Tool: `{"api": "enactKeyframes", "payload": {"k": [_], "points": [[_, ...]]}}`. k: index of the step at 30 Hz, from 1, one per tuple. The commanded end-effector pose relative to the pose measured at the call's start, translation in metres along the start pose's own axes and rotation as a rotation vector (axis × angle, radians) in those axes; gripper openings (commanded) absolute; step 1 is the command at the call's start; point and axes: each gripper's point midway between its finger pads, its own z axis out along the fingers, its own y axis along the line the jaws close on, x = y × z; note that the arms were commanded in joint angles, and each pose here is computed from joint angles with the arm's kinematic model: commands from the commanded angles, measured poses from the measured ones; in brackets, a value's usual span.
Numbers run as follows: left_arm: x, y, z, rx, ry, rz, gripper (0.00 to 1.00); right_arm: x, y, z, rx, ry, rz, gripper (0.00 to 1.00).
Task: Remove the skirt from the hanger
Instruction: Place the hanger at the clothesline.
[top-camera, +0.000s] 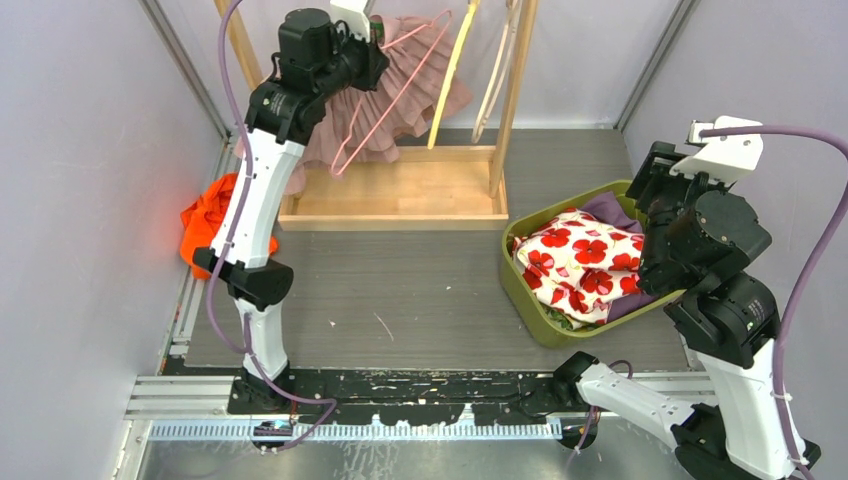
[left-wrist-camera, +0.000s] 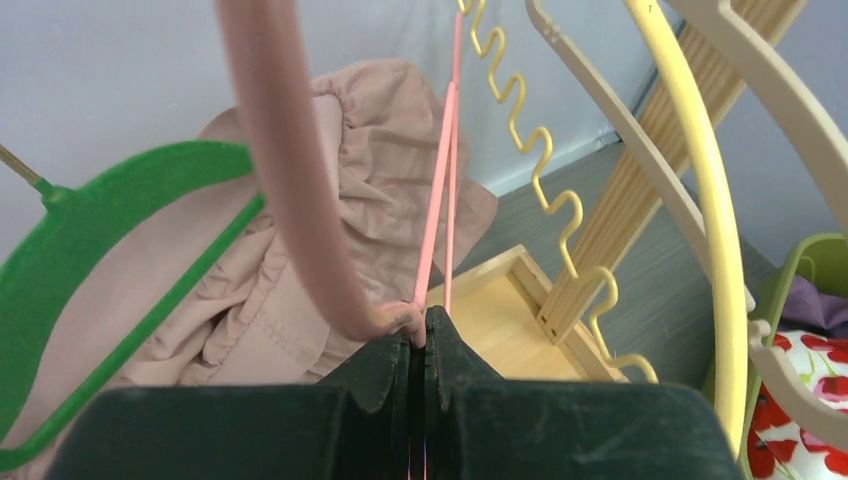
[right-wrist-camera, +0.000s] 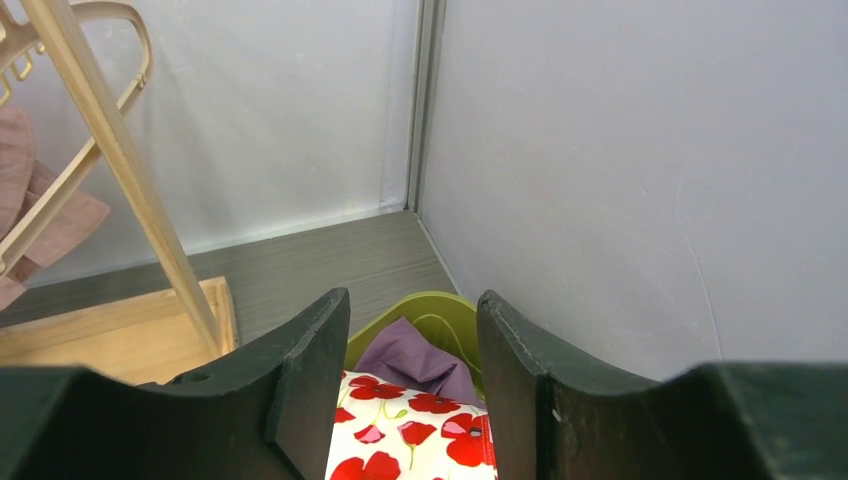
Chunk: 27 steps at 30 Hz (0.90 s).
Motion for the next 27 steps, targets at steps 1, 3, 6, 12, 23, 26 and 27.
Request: {"api": "enactKeyframes", "payload": {"k": [1, 3, 6, 12, 23, 26, 27], "points": [[-0.067, -0.005, -0.011, -0.012, -0.239, 0.038, 0.0, -0.017, -0.007, -0.001, 0.014, -0.045, 0.049, 0.54], [-0.072, -0.007, -0.01, -0.006, -0.261, 0.037, 0.0, -0.016, -0.006, 0.0, 0.016, -0.044, 0.045, 0.54], [-0.074, -0.009, -0.006, -0.003, -0.276, 0.032, 0.0, -0.015, -0.005, 0.001, 0.019, -0.044, 0.041, 0.54], [-0.07, -0.006, 0.016, -0.01, -0.298, 0.021, 0.0, -0.021, -0.009, 0.001, 0.035, -0.063, 0.013, 0.54], [-0.064, 0.004, 0.062, -0.053, -0.365, -0.03, 0.01, -0.038, -0.04, -0.009, 0.106, -0.099, 0.011, 0.48], [-0.061, 0.006, 0.066, -0.06, -0.365, -0.039, 0.05, -0.04, -0.048, -0.012, 0.122, -0.104, 0.023, 0.45], [-0.059, 0.006, 0.068, -0.06, -0.361, -0.04, 0.06, -0.039, -0.049, -0.012, 0.127, -0.103, 0.023, 0.45]]}}
